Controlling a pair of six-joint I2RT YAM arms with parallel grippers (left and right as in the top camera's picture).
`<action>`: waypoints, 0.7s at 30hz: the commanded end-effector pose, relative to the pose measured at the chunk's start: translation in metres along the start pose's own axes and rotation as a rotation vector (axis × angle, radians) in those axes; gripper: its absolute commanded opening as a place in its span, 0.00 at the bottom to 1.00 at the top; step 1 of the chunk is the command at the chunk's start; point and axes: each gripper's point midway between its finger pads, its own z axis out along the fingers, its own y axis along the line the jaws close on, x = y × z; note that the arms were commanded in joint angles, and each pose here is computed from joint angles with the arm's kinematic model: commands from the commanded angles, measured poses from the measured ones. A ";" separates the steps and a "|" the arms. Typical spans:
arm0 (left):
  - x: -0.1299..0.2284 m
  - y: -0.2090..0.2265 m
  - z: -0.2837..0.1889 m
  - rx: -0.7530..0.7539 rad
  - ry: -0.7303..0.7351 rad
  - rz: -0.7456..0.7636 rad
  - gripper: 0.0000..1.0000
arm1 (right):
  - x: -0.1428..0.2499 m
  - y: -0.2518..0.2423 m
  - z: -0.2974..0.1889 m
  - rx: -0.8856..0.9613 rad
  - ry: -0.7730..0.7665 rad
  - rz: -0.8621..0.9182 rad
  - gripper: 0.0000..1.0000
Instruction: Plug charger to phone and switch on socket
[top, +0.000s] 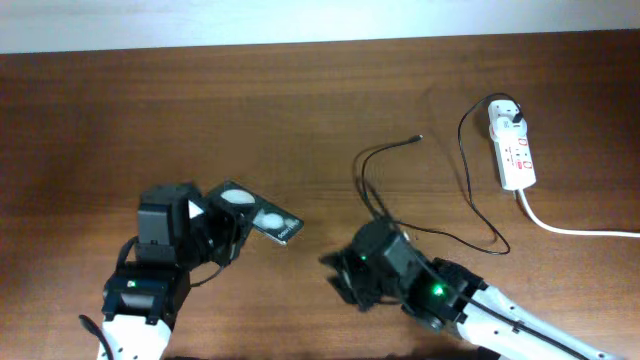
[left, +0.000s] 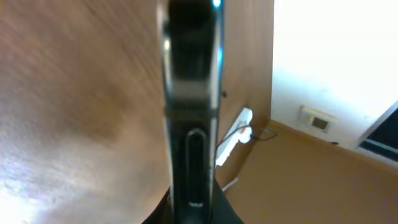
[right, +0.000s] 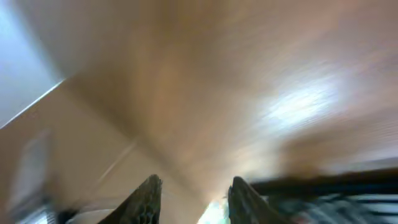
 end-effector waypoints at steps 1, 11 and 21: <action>-0.006 -0.015 -0.007 0.033 -0.042 0.083 0.02 | -0.050 -0.026 -0.004 0.077 -0.258 -0.064 0.50; 0.001 0.040 0.016 -0.189 0.090 0.295 0.00 | -0.113 -0.057 -0.036 0.333 -0.570 -0.512 0.99; 0.032 0.058 0.049 -0.112 0.431 0.591 0.00 | -0.093 -0.002 -0.088 0.348 -0.563 -0.622 0.99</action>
